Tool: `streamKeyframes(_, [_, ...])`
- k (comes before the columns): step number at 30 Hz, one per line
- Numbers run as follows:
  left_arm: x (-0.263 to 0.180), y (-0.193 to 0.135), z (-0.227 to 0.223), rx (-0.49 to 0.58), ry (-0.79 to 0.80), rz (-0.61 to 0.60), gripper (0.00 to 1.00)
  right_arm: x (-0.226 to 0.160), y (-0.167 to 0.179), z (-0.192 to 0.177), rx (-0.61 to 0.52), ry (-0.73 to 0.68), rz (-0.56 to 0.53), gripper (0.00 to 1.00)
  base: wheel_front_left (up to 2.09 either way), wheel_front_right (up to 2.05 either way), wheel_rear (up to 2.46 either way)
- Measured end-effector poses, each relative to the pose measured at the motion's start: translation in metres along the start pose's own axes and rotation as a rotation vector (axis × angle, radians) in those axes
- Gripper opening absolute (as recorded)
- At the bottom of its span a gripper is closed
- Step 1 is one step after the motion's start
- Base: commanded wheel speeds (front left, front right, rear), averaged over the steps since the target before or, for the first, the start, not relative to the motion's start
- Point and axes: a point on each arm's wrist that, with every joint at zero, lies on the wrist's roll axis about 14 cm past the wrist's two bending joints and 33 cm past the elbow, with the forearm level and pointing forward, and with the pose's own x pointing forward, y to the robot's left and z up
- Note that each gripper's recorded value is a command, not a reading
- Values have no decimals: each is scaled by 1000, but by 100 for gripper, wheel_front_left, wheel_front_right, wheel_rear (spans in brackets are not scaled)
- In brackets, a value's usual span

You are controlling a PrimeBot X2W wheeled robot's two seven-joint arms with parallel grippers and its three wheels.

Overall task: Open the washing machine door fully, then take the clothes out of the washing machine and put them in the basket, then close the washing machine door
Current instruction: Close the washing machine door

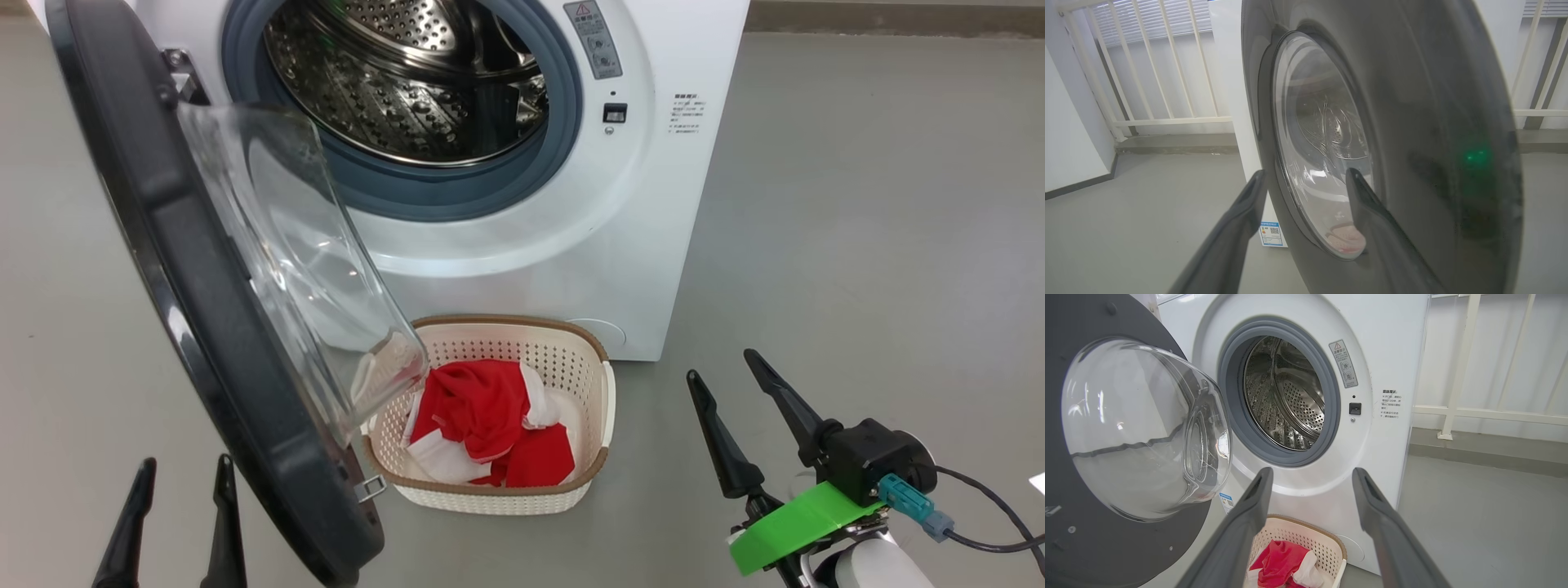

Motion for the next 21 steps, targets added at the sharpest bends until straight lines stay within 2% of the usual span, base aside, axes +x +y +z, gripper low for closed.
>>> streamKeyframes(18, [-2, -1, -11, 16, 36, 3, 100, 4, 2, -8, 9, 19, 10, 100, 0, 0, 0])
streamKeyframes(19, [-2, -1, -11, 2, 37, 2, 85, 4, 2, -8, 9, 19, 10, 100, 0, 0, 0])
streamKeyframes(20, [-2, 1, -10, -37, 32, 15, 0, 4, 2, -8, 9, 19, 10, 100, 0, 0, 0])
streamKeyframes(21, [-1, 5, -9, -81, 26, 32, 0, 4, 2, -8, 9, 19, 11, 100, 0, 0, 0])
